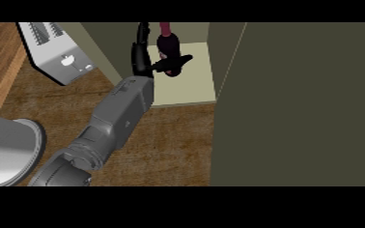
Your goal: Pick up the wine, place it into the cabinet and close the cabinet
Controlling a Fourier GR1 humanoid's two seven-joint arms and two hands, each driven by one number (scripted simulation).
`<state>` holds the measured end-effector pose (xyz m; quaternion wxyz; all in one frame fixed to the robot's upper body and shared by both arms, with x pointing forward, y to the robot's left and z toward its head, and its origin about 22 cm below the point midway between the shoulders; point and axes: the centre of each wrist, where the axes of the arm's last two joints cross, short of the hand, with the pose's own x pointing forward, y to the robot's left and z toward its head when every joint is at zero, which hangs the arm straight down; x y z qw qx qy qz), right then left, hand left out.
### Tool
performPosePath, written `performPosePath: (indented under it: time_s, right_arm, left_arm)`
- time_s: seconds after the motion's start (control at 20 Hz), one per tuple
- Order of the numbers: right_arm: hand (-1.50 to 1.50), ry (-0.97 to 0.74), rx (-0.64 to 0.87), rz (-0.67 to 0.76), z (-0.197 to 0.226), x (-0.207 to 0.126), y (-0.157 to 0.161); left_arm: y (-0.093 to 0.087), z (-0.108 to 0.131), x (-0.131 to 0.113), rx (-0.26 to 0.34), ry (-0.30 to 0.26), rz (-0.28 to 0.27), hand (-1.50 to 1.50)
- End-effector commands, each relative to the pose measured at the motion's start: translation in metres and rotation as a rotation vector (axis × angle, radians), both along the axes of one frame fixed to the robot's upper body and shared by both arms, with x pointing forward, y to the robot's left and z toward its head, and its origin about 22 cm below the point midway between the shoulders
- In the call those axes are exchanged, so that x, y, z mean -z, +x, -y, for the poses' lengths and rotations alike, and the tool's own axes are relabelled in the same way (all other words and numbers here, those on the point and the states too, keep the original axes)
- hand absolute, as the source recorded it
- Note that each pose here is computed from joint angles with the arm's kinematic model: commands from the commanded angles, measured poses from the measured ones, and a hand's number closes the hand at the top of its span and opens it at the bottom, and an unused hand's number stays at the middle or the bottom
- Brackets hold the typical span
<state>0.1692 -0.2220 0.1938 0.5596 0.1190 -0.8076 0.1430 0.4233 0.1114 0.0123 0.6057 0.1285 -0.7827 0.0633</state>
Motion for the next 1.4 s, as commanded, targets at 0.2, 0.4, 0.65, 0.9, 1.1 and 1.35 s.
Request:
performPosePath:
  time_s: [0.2,0.4,0.65,0.9,1.1,1.35]
  right_arm:
    - [-1.5,0.002,-0.026,0.014,0.005,-0.004,-0.015]
    - [-1.5,0.043,-0.021,0.021,0.005,-0.012,-0.01]
    - [-1.5,0.043,-0.034,0.033,-0.003,-0.008,-0.008]
    - [-1.5,0.04,-0.052,0.013,-0.009,-0.002,-0.008]
    - [-1.5,0.056,-0.044,0.008,-0.009,-0.003,-0.013]
    - [-1.5,0.04,-0.042,0.018,-0.005,-0.014,-0.002]
  left_arm:
    - [-0.007,-0.013,0.016,-0.039,-0.013,0.023,-1.5]
    - [-0.011,-0.032,0.026,-0.021,-0.024,0.03,-1.5]
    - [-0.017,-0.025,0.034,0.045,-0.059,0.035,-1.5]
    - [-0.01,-0.008,0.02,0.066,-0.039,0.073,-1.5]
    - [-0.019,-0.016,0.036,0.12,-0.069,0.045,-1.5]
    - [-0.013,-0.011,0.025,0.135,-0.131,0.05,-1.5]
